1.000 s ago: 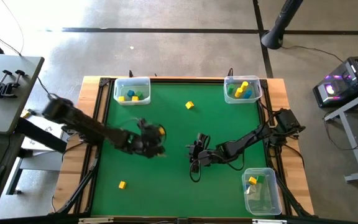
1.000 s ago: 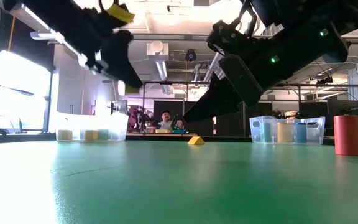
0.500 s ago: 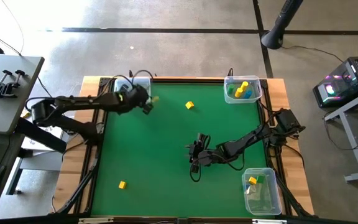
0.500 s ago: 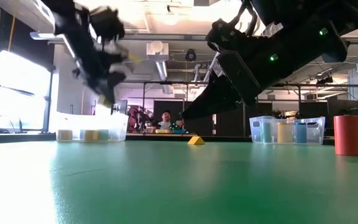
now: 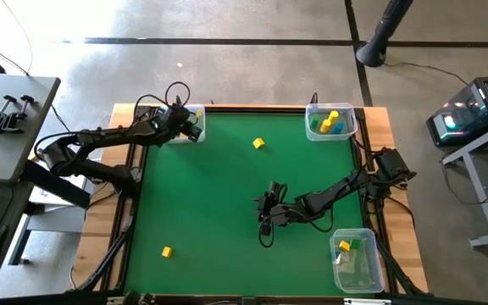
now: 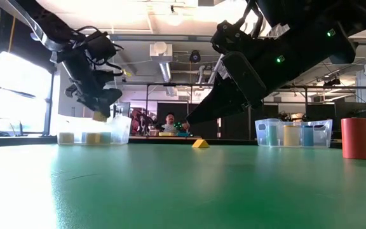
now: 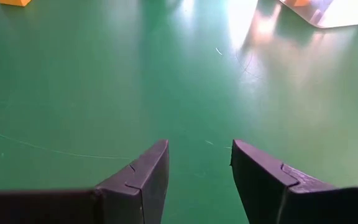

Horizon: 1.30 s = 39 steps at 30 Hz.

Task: Sort blocks by size
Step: Put the yellow cube block into the top left transparent bin, then put the yellow triangle block into the bottom transparent bin

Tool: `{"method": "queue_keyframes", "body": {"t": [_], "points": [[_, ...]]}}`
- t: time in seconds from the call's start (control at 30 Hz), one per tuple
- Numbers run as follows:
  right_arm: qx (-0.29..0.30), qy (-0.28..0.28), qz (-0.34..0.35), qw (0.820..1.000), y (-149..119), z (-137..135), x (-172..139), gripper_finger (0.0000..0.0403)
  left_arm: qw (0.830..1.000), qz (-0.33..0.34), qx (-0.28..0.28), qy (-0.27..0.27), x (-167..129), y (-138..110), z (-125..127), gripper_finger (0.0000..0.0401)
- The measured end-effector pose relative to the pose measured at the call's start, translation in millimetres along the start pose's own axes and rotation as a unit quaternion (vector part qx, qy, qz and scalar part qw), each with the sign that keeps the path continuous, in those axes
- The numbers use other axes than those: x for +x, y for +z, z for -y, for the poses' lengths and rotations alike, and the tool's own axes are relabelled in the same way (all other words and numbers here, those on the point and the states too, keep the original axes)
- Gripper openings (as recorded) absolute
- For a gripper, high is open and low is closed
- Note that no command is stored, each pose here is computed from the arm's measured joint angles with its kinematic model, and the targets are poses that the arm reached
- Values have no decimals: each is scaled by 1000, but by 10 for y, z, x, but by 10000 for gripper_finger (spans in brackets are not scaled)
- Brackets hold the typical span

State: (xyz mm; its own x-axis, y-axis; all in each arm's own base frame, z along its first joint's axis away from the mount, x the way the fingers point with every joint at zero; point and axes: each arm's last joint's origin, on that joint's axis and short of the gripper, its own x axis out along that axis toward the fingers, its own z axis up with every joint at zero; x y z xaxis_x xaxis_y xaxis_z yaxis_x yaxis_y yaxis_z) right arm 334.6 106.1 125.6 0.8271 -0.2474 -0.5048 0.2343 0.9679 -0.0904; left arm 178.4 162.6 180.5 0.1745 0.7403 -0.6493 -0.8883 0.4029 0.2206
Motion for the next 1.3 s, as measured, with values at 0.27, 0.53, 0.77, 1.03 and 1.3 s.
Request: {"method": "queue_keyframes", "body": {"t": [0.27, 0.53, 0.77, 1.03, 1.3], "points": [[4, 0, 0, 1000, 0, 0, 0, 166, 999, 5, 3, 39, 7, 12, -60, 212], [6, 0, 0, 1000, 0, 0, 0, 166, 999, 20, 35, 5, -115, -23, 170, 215], [9, 0, 0, 1000, 0, 0, 0, 166, 994, 62, 65, -58, -438, -150, 627, 215], [8, 0, 0, 1000, 0, 0, 0, 166, 980, 128, 58, -144, -993, -430, 1108, 215], [11, 3, 13, 1000, 27, -7, 0, 166, 964, 171, 67, -194, -1365, -712, 1351, 215]]}}
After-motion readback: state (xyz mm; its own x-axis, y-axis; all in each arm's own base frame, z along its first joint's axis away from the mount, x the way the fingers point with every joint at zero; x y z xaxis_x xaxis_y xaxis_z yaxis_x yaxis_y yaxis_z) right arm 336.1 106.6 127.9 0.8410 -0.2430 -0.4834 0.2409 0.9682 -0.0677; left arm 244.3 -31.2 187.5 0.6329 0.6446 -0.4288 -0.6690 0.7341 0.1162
